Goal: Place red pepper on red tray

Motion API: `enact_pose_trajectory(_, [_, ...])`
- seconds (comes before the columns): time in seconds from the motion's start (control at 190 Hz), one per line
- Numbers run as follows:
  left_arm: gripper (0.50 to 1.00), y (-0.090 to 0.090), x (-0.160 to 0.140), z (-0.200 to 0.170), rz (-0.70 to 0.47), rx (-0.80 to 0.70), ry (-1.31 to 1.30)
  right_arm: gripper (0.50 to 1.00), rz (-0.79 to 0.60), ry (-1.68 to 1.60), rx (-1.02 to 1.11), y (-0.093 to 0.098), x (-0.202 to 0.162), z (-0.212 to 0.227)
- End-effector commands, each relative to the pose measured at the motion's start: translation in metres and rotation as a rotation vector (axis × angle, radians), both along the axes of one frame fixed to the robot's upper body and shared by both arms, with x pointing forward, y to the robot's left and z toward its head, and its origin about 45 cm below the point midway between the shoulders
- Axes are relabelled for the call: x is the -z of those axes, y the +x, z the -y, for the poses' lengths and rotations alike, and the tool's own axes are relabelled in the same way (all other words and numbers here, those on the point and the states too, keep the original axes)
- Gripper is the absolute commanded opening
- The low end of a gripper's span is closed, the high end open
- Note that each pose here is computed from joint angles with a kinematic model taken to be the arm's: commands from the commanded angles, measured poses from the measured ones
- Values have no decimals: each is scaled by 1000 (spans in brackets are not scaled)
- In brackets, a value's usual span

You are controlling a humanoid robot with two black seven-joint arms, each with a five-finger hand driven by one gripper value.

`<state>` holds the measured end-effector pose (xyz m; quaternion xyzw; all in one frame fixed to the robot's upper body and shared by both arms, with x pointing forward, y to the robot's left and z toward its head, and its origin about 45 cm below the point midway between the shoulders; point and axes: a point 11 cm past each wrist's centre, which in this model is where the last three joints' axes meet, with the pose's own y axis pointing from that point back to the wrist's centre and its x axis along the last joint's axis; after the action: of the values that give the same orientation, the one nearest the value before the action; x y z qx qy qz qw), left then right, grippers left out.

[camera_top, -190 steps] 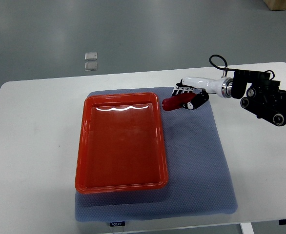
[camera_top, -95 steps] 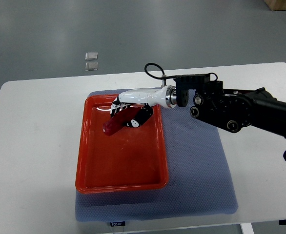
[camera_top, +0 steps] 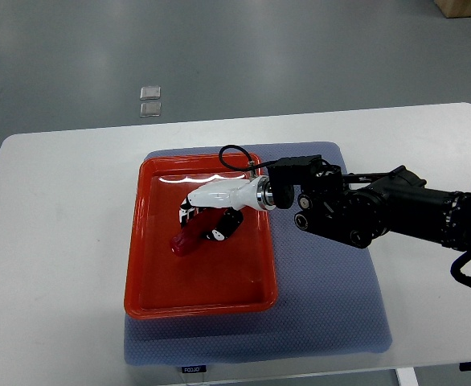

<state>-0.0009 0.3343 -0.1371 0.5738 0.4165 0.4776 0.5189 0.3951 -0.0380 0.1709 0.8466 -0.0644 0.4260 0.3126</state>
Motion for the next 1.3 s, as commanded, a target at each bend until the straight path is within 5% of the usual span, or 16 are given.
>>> enact_pose_trajectory(0.0, [1000,0,0,0,0,0,0,709,-2,5,3,0,0,0])
enact_pose_trajectory(0.074, [1000,0,0,0,0,0,0,799,-8,14,11,1,-1,0])
enact_pose_trajectory(0.189, [1000,0,0,0,1,0,0,858,-12,32,16,1,-4,-2])
enact_pose_trajectory(0.384, [1000,0,0,0,1,0,0,858,-23,98,54,8,-18,-6])
enact_pose_trajectory(0.505, [1000,0,0,0,0,0,0,860,-94,270,192,30,-47,6])
enact_pose_trajectory(0.857, [1000,0,0,0,0,0,0,860,-563,746,702,75,-65,114])
enact_pose_trajectory(1.294, [1000,0,0,0,0,0,0,860,-940,1250,1092,65,-5,195])
